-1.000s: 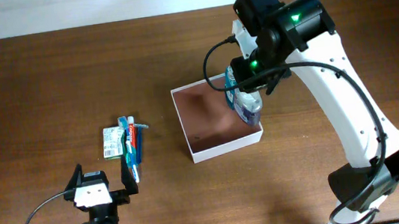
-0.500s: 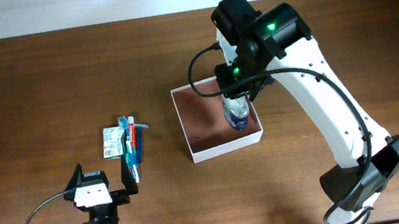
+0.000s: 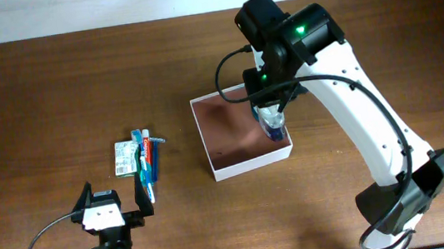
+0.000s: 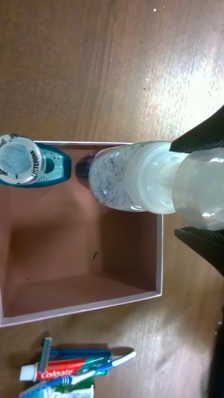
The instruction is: Pack container
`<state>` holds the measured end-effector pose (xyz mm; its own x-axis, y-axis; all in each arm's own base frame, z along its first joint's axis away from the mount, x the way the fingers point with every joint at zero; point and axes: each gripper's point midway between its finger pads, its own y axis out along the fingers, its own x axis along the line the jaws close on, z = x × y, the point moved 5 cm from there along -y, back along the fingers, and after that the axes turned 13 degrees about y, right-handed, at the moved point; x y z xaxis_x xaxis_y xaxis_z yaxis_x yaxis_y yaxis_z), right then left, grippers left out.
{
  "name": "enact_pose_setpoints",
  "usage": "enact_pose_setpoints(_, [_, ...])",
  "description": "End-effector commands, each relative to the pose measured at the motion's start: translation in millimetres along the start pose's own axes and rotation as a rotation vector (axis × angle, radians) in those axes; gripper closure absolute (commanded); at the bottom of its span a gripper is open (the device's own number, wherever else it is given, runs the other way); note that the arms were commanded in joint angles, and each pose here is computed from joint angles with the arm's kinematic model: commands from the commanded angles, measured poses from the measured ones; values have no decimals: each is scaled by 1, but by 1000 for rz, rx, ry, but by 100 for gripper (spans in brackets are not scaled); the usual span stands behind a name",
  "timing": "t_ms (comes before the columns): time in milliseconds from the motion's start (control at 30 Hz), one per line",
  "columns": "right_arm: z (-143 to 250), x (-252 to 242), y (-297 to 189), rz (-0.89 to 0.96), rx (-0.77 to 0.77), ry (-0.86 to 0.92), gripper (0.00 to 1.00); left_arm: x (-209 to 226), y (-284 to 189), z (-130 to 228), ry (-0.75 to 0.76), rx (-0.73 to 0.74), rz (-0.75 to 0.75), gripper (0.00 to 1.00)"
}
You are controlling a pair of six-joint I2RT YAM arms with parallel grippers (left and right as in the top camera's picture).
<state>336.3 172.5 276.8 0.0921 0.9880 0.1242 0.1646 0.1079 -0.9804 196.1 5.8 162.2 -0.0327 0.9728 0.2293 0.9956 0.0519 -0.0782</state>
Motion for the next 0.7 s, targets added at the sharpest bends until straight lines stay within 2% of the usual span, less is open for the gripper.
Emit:
enact_pose_setpoints(0, [3, -3, 12, 33, 16, 34, 79, -1, 0, 1, 15, -3, 6, 0])
enact_pose_setpoints(200, [4, -4, 39, 48, 37, 30, 79, -1, 0, 1, 15, -3, 6, 0])
enact_pose_setpoints(667, [-9, -5, 39, 74, -40, 25, 79, -1, 0, 1, 15, -3, 6, 0])
